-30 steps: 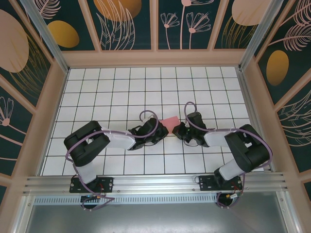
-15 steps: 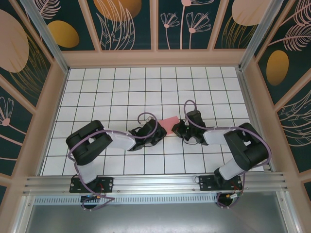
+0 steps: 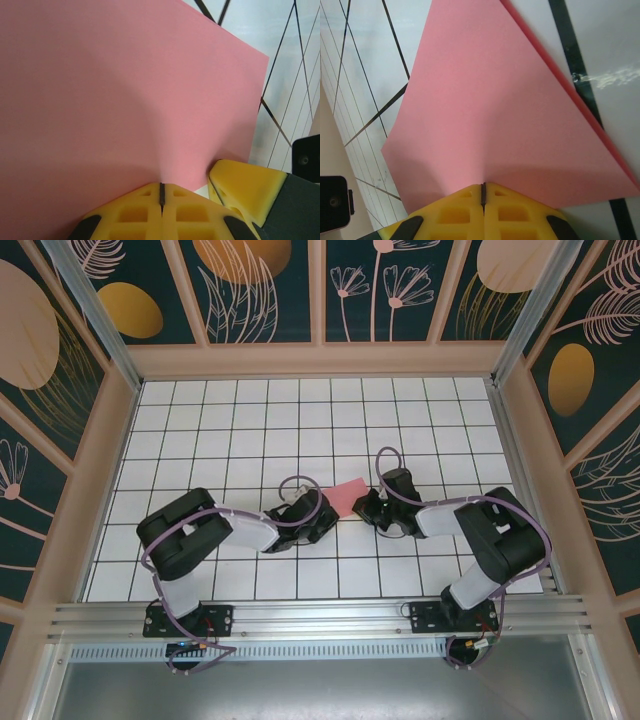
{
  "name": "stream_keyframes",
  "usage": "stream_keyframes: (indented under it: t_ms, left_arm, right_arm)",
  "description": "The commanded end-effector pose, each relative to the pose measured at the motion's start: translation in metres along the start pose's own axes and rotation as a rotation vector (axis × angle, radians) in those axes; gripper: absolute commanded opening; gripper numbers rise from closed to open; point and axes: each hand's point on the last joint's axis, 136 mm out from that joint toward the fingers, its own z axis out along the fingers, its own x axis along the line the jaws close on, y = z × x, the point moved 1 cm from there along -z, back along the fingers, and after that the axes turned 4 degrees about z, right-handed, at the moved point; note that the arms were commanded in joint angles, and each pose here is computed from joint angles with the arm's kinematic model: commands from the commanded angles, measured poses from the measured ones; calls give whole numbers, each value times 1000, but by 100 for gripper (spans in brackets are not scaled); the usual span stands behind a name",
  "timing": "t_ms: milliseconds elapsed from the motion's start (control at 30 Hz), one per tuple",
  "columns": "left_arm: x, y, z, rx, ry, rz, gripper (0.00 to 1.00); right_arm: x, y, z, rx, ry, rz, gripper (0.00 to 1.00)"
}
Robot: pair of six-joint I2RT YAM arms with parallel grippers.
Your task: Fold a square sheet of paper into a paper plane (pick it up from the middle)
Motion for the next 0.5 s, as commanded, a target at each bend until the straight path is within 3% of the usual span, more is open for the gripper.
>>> stream_keyframes:
  t_ms: [0, 467]
  left_arm:
    - [45, 7, -10, -50, 145, -50, 0]
    - [85, 14, -36, -116, 234, -126, 0]
  right_arm:
    - [-39, 3, -2, -35, -136, 32, 0]
    - [-56, 7, -8, -53, -171, 63, 0]
